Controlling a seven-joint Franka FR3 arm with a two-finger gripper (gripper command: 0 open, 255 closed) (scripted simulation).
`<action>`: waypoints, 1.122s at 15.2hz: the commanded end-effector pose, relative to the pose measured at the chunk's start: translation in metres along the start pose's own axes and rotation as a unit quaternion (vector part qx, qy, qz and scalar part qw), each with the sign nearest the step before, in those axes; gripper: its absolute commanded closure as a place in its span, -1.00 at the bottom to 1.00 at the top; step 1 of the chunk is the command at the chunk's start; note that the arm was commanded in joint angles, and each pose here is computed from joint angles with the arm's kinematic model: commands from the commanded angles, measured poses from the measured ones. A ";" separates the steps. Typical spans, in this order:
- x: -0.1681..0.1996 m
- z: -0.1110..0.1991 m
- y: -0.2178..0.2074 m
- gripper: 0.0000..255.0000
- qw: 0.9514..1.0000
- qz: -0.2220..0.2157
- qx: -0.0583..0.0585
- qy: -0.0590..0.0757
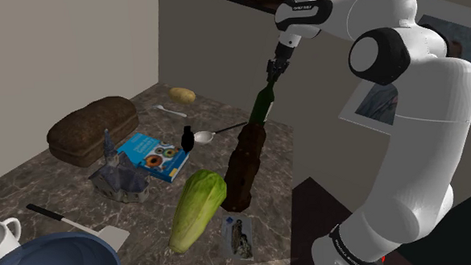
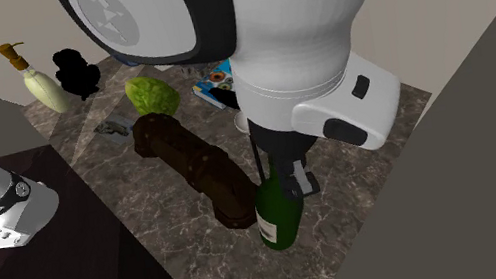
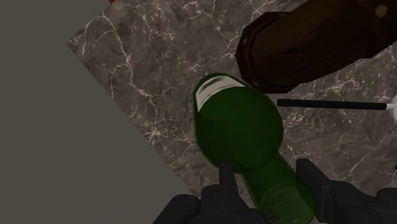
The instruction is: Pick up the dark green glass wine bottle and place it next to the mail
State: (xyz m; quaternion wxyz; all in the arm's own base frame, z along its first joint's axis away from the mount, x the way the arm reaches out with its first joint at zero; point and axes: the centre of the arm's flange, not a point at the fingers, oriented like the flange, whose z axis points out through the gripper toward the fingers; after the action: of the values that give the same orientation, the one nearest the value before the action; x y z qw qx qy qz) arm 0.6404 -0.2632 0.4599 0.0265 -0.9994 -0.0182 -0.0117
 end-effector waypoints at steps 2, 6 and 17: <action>0.000 0.000 0.000 1.00 1.000 0.000 0.000 0.000; 0.000 0.000 0.000 1.00 1.000 0.000 0.000 0.000; 0.001 -0.058 -0.003 1.00 1.000 0.000 0.000 0.000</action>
State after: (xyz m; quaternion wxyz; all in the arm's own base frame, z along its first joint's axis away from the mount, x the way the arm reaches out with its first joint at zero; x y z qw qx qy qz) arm 0.6414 -0.2640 0.5128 0.0265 -0.9994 -0.0181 -0.0115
